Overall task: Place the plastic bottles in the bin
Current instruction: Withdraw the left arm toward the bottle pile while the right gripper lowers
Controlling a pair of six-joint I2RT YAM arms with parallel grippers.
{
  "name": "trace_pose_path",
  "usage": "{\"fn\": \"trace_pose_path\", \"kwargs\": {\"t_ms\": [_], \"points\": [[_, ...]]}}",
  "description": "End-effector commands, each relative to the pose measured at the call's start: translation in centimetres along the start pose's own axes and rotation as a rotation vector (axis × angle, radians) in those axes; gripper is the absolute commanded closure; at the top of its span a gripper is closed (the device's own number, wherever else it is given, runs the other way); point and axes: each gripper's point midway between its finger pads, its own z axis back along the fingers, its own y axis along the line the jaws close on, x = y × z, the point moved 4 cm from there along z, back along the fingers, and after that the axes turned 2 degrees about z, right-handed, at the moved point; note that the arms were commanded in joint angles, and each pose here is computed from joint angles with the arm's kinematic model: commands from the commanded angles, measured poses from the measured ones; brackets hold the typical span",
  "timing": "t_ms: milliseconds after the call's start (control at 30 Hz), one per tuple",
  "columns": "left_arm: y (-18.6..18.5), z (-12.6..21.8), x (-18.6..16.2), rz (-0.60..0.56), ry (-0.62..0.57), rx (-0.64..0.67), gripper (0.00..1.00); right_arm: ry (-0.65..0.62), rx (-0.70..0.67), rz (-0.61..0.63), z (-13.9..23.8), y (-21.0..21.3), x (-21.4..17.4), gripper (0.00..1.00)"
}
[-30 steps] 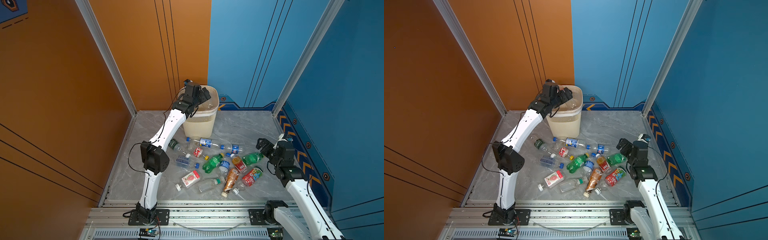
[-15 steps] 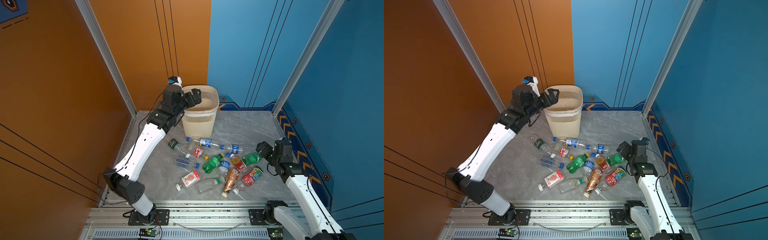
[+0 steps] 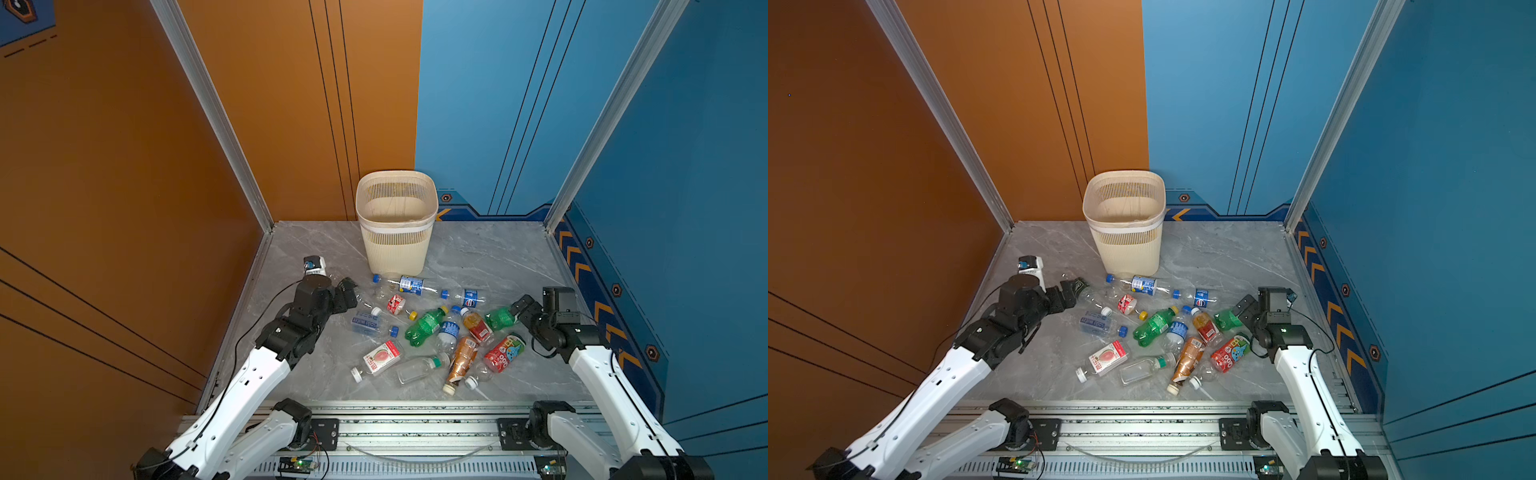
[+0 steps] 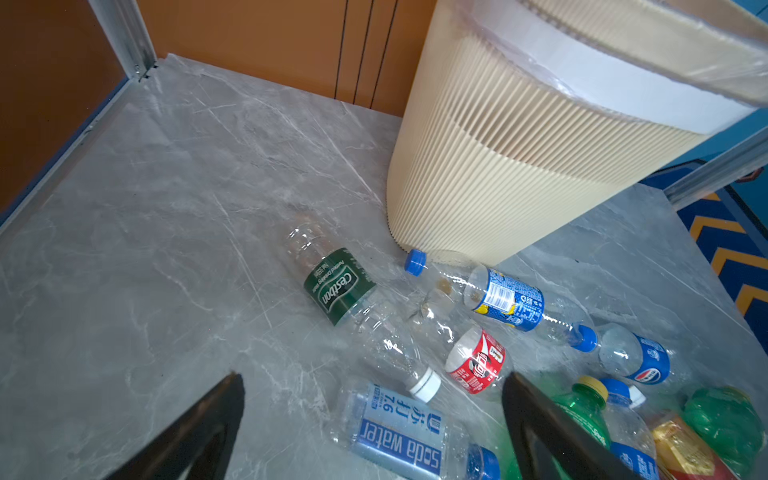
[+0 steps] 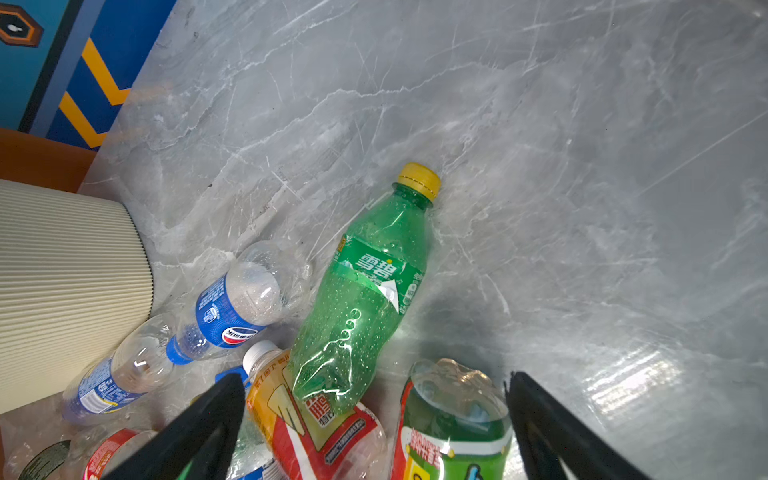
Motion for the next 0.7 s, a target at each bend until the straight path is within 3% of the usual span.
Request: {"fn": "trace_pose_path", "kwargs": {"t_ms": [0, 667], "points": [[1.2, 0.2, -0.3, 0.045, -0.004, 0.031, 0.02, 0.044, -0.001, -0.022, -1.2, 0.3, -0.9, 0.00], [4.2, -0.3, -1.1, 0.162, 0.040, 0.090, 0.02, 0.069, -0.058, 0.002, -6.4, 0.6, -2.0, 0.04]]}}
